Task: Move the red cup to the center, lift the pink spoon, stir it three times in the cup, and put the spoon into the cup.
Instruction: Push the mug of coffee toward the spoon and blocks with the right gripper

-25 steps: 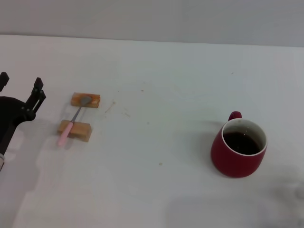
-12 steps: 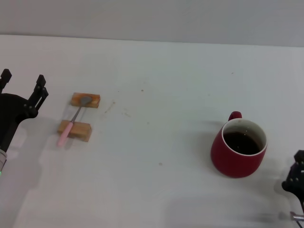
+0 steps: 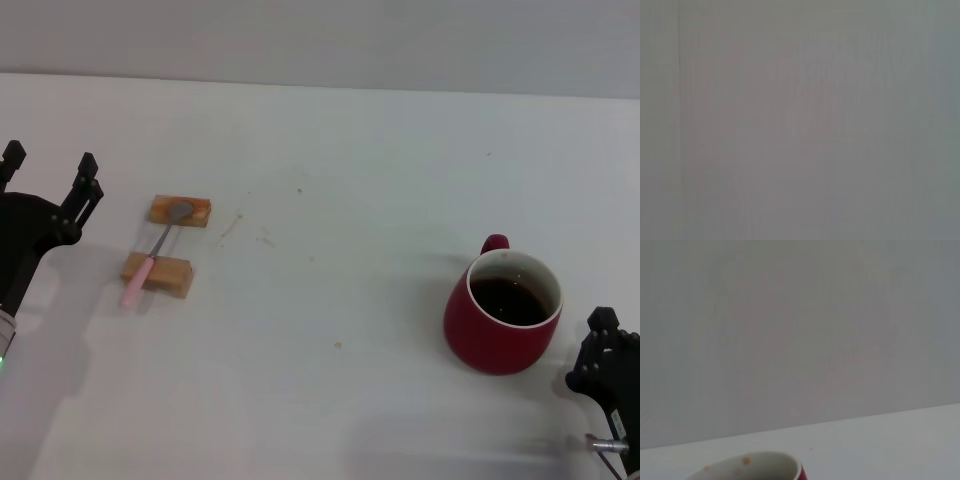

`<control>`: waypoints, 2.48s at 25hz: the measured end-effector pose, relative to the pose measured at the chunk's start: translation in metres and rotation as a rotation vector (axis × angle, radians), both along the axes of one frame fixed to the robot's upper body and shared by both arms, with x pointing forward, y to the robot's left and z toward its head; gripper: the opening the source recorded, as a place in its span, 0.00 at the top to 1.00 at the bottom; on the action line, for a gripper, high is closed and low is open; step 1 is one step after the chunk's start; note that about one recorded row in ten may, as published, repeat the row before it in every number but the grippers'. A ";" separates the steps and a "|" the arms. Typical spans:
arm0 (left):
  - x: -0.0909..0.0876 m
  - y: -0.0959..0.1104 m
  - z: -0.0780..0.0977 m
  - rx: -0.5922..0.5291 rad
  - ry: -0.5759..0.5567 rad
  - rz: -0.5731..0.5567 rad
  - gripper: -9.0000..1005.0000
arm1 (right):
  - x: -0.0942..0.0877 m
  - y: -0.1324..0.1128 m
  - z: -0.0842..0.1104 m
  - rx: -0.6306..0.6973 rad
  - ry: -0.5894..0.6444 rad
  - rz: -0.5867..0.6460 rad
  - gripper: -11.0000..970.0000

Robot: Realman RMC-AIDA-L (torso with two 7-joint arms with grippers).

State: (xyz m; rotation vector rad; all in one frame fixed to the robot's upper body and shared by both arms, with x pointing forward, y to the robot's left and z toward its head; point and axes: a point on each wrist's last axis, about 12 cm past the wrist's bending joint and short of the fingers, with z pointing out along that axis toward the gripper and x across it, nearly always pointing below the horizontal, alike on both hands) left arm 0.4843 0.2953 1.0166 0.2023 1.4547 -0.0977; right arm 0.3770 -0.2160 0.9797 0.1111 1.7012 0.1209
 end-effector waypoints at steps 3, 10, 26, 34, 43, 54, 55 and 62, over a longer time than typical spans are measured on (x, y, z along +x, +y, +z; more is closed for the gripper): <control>0.000 0.000 0.000 -0.001 -0.002 -0.001 0.21 | 0.002 0.001 0.001 0.000 -0.005 0.006 0.99; 0.001 -0.001 0.001 -0.002 -0.006 -0.003 0.22 | 0.008 0.004 0.002 0.001 -0.006 0.029 0.99; 0.003 -0.003 0.002 -0.004 -0.009 -0.007 0.22 | 0.019 0.011 0.001 0.003 0.016 0.077 0.99; 0.002 -0.003 0.001 -0.005 -0.008 -0.006 0.22 | 0.028 0.016 0.001 0.004 0.027 0.103 0.99; 0.002 -0.003 0.001 -0.005 -0.007 -0.006 0.23 | 0.038 0.021 0.001 0.001 0.036 0.139 0.99; 0.001 -0.002 0.001 -0.006 -0.006 -0.003 0.23 | 0.057 0.030 0.005 -0.009 0.033 0.193 0.99; 0.001 -0.002 0.001 -0.006 -0.006 -0.003 0.23 | 0.059 0.030 0.005 -0.010 0.035 0.198 0.99; 0.000 -0.002 0.001 -0.006 -0.005 -0.002 0.23 | 0.073 0.038 0.008 -0.012 0.045 0.232 0.99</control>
